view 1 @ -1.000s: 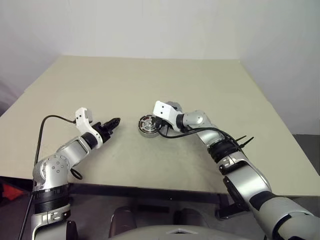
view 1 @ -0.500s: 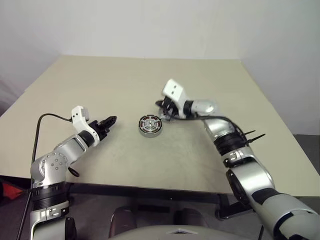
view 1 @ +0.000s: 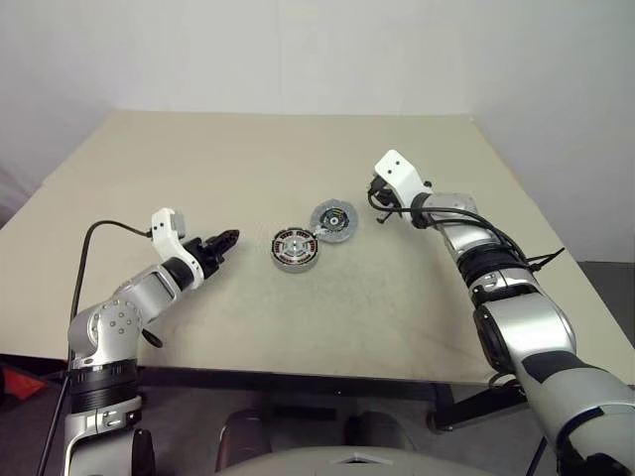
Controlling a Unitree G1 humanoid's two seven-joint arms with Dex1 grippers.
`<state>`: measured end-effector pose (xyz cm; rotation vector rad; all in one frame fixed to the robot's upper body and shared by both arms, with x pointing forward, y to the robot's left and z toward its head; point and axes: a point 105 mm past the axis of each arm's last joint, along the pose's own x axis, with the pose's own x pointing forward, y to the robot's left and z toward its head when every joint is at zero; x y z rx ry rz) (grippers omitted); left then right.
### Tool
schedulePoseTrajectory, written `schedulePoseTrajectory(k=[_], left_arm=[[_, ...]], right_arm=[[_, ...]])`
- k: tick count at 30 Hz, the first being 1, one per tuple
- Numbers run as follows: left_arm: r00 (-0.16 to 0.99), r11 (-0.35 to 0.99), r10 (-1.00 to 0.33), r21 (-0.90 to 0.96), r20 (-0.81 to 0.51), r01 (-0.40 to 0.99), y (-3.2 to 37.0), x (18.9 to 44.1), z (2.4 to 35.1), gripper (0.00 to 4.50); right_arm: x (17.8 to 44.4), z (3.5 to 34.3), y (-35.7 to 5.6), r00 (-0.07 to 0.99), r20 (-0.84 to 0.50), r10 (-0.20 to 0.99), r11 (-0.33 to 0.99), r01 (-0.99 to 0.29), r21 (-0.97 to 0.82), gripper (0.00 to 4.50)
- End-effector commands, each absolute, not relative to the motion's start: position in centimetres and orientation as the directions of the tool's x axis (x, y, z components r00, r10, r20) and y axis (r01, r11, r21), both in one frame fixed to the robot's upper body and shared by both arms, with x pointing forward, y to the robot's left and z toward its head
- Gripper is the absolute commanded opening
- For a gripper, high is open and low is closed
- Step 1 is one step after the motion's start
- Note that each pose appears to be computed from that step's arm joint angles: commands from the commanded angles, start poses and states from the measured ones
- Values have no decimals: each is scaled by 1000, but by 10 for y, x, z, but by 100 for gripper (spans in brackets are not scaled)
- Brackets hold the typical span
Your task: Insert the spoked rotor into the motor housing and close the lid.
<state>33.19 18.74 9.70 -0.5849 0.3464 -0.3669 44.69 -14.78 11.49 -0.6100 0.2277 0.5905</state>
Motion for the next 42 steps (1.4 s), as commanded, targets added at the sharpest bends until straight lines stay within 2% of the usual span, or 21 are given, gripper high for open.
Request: schedulePoseTrajectory(k=[1,4,6,8,10,13,17,19,20,23,28,35,38,42], left_arm=[[888,783,-428,-560,-170,270,187,334,109,198],[889,785,-425,-558,-171,268,188,334,109,198],[889,785,-425,-559,-171,268,188,334,109,198],[887,785,-428,-558,-174,269,188,334,108,198],[886,785,-429,-558,-175,270,188,334,108,198],[885,785,-431,-556,-174,273,188,334,108,198],[884,785,-432,-557,-175,273,188,334,108,198],[884,785,-432,-556,-177,272,188,334,107,198],[884,785,-432,-556,-179,271,189,334,107,198],[883,786,-432,-556,-184,269,189,335,106,198],[882,786,-434,-556,-183,271,188,337,106,198],[863,790,-465,-534,-198,303,182,332,107,198],[859,794,-469,-525,-206,308,180,331,107,198],[860,800,-464,-517,-213,304,180,330,106,198]], right_arm=[[446,132,-136,794,-341,503,614,-606,-505,3],[451,144,-149,843,-302,445,599,-531,-599,3],[451,156,-147,845,-272,460,562,-514,-648,3],[441,161,-133,785,-281,552,500,-582,-642,3],[426,164,-120,697,-319,642,383,-652,-655,3],[421,169,-120,676,-330,659,339,-658,-672,3],[391,164,-111,497,-428,755,162,-773,-613,3],[380,163,-109,444,-458,770,89,-785,-613,41],[376,162,-107,425,-471,773,42,-776,-630,58],[369,156,-102,363,-524,771,-93,-749,-656,58],[371,153,-91,289,-570,770,-187,-751,-633,58],[351,117,-64,77,-707,703,-486,-673,-557,58],[349,109,-57,39,-739,673,-540,-656,-527,58],[355,116,-42,52,-738,673,-558,-619,-553,58]])
